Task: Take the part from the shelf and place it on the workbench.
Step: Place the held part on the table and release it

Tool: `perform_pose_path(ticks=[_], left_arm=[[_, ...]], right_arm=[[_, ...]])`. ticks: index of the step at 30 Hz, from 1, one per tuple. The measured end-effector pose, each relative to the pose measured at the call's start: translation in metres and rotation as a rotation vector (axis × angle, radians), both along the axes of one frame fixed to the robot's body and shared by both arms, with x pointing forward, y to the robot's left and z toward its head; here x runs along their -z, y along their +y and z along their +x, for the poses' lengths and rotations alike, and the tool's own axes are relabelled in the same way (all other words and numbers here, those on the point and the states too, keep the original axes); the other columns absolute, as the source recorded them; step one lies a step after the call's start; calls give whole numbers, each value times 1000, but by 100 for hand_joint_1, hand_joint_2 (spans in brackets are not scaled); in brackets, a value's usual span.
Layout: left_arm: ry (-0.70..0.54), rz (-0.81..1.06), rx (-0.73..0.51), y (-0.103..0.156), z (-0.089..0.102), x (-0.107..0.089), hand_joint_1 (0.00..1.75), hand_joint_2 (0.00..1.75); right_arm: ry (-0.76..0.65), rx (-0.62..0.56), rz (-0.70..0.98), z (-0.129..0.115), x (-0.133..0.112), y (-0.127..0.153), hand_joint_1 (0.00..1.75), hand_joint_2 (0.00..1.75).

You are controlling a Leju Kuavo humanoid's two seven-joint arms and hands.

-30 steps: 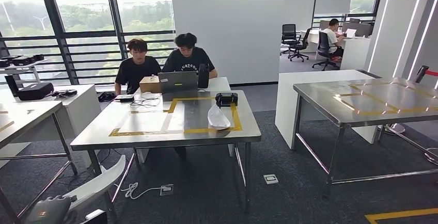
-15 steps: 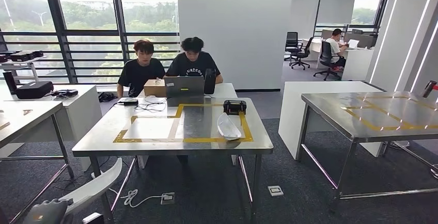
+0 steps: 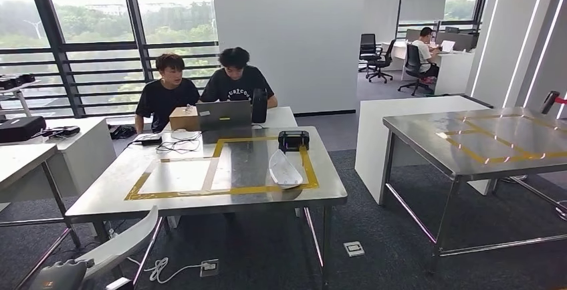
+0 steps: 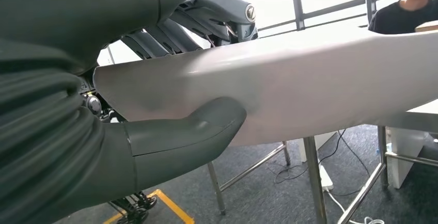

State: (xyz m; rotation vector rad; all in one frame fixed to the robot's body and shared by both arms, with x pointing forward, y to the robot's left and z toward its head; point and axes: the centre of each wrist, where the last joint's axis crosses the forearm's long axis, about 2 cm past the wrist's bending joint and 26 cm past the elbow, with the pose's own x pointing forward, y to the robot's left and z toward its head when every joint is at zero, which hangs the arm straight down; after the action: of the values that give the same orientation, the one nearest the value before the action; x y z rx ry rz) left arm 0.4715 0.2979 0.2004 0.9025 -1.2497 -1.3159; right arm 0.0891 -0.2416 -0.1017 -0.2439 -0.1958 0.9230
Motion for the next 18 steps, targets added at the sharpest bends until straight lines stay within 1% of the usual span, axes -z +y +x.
perform_pose_path(ticks=[6,12,18], left_arm=[[4,2,-2,3,-1,2,175,175],[-6,1,-2,3,0,0,175,175],[-7,-1,-2,2,-2,3,175,175]], right_arm=[[-2,-1,1,1,0,0,0,0],[-5,-2,2,1,0,0,0,0],[-6,-5,2,1,0,0,0,0]])
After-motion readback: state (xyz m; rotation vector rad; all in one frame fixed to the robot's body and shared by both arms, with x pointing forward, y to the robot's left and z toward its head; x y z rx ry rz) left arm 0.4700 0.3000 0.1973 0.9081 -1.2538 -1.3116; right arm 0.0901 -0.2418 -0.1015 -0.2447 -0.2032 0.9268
